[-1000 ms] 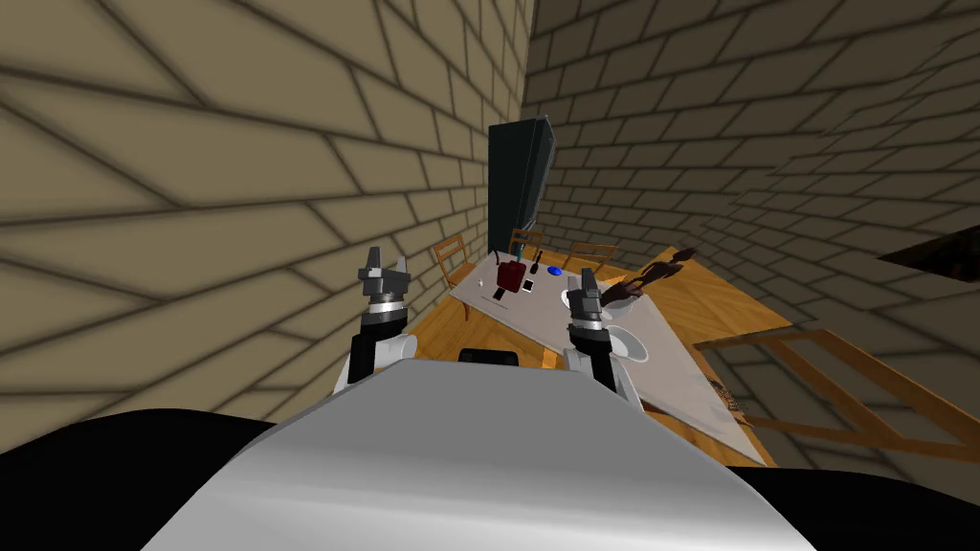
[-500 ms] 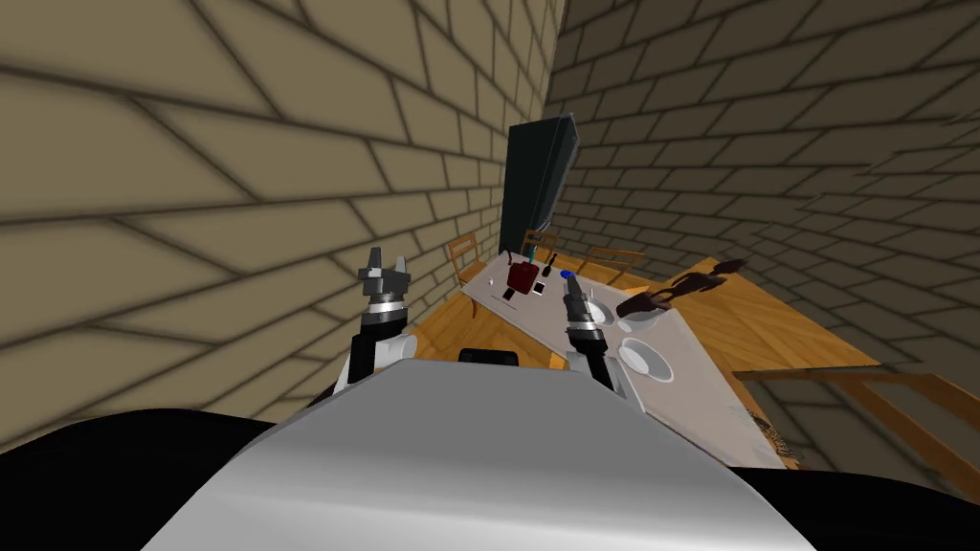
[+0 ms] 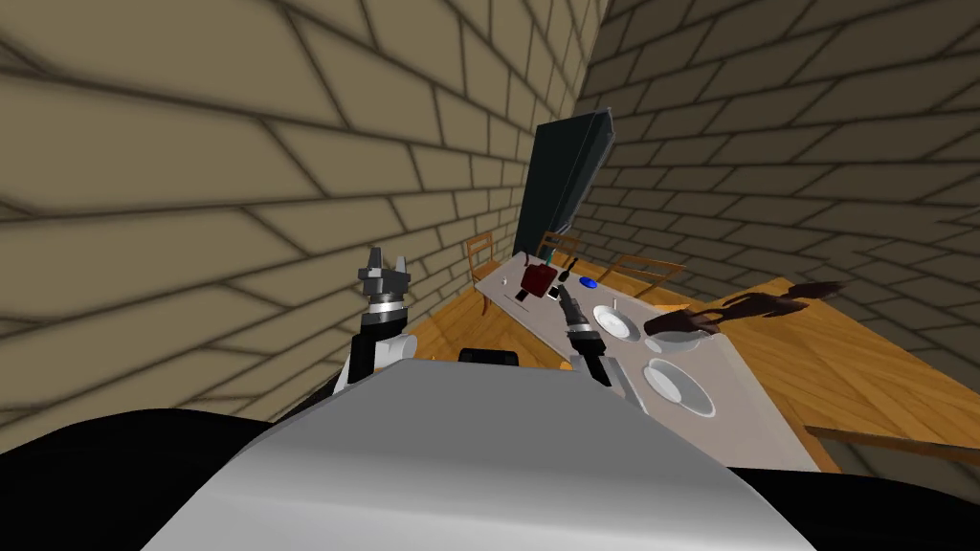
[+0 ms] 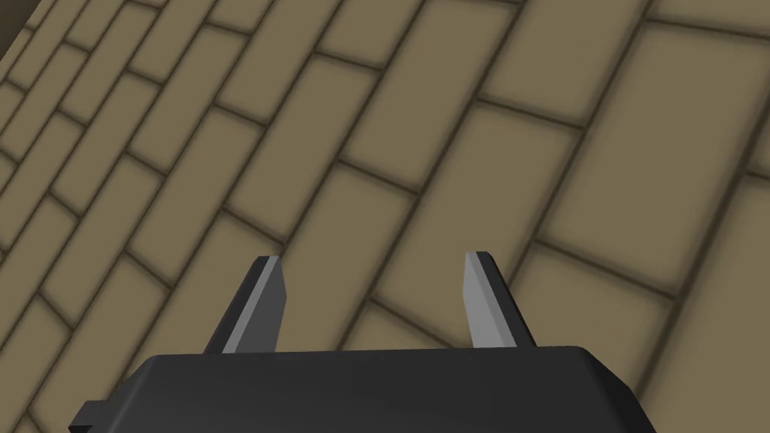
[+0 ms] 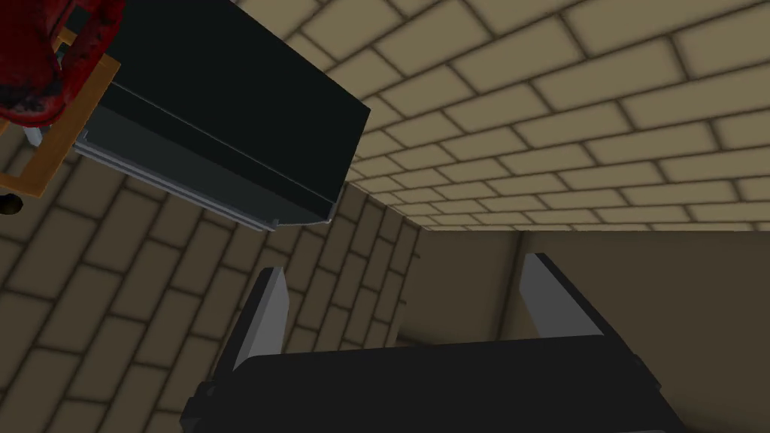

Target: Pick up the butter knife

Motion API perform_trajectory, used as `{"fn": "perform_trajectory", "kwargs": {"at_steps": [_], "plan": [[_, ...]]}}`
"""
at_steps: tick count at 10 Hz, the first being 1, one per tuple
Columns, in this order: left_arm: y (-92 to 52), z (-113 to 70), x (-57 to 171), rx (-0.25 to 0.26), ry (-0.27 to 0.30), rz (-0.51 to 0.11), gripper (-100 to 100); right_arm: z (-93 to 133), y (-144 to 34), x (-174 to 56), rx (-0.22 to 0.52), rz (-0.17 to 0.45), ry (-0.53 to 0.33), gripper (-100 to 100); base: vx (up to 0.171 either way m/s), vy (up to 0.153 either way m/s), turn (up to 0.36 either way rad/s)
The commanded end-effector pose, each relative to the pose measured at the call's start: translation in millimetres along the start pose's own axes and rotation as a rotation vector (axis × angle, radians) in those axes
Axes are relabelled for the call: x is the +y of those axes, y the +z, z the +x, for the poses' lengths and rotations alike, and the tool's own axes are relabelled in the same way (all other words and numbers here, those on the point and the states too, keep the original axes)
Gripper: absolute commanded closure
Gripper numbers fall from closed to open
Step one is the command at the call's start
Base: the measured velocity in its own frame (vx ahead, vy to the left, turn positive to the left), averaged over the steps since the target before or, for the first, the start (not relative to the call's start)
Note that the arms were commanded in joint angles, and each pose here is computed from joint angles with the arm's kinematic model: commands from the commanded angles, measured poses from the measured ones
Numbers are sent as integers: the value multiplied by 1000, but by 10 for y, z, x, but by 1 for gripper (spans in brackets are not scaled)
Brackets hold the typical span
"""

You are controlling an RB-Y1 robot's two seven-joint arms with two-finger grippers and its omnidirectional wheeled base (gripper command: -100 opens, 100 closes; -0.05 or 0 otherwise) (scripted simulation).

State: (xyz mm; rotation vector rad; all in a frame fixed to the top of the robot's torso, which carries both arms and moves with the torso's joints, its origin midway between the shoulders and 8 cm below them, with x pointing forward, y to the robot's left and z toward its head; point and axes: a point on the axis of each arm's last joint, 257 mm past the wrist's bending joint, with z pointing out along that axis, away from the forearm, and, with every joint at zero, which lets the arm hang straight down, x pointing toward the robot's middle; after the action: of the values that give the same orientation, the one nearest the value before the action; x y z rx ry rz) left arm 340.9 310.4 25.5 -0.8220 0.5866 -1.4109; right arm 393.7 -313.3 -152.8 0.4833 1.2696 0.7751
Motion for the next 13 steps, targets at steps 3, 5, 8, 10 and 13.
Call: {"fn": "perform_trajectory", "kwargs": {"at_steps": [3,5,8,10,13], "plan": [[0,0,0,0,0,0,0,138,-108,-475,83,91,-141,-100,-37,52,268],[0,0,0,0,0,0,0,224,-209,-821,145,153,-241,-100,-21,47,324],[0,-1,0,0,0,0,0,309,-311,-1065,194,197,-301,-100,-3,30,144],[0,-1,0,0,0,0,0,404,-484,-1431,269,260,-393,-100,12,29,327],[-1,-1,0,0,0,0,0,482,-618,-1651,322,297,-447,-100,18,12,143]]}}
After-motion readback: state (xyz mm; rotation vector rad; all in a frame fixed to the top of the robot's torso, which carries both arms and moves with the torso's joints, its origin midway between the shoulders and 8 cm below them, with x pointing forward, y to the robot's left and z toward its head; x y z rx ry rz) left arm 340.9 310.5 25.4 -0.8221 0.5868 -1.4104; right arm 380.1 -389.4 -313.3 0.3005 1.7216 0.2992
